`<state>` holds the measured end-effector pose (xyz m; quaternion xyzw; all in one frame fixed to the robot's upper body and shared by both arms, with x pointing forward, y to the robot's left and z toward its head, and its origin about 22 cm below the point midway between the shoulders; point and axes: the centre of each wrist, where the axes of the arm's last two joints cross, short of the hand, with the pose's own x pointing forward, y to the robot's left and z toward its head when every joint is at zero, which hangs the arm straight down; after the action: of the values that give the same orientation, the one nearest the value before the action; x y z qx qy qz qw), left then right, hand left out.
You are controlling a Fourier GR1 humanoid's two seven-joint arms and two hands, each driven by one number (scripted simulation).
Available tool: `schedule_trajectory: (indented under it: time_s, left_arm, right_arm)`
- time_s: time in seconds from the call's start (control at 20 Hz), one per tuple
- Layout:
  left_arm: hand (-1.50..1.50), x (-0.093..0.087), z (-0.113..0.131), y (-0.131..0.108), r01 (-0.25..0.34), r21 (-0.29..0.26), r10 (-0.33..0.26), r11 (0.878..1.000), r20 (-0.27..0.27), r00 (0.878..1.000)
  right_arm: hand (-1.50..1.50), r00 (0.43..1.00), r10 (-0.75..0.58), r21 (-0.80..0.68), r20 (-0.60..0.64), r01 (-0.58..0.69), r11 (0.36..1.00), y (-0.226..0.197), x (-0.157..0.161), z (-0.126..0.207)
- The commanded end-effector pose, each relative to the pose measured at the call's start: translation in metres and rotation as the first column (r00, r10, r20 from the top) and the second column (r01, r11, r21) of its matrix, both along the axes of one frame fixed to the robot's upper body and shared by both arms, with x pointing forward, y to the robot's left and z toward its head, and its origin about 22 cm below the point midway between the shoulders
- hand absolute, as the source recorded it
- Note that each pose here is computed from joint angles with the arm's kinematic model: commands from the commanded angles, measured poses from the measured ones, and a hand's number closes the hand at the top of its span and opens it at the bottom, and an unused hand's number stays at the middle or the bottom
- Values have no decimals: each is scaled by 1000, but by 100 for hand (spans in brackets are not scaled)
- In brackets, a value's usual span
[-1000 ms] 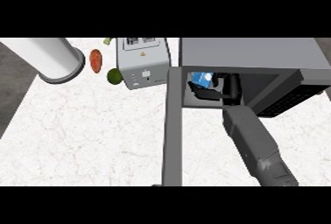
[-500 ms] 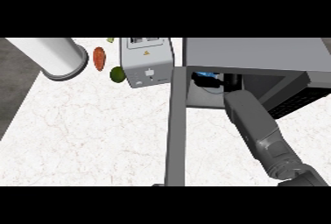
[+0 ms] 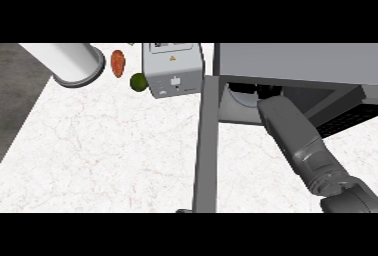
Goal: Pick up the milk, place it into the microwave and close the microwave
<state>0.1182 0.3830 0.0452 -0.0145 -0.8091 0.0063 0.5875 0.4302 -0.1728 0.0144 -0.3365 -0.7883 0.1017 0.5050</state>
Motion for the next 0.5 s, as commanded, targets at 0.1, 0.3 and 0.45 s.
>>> schedule_trajectory:
  time_s: [0.1, 0.3, 0.45]
  left_arm:
    - [-150, -1, 3, 1, 9, 22, -9, 1000, 6, 1000]
    - [-150, 6, -3, -3, 27, 2, -27, 1000, -3, 1000]
    - [-150, 16, 1, 0, 23, 17, -23, 1000, 14, 1000]
  right_arm:
    - [150, 994, -110, -8, 22, 110, 994, -21, 0, -1]
    - [150, 989, -149, -16, -4, 149, 989, -40, -4, -8]
    - [150, 984, -176, -26, -7, 176, 984, -42, 1, 0]
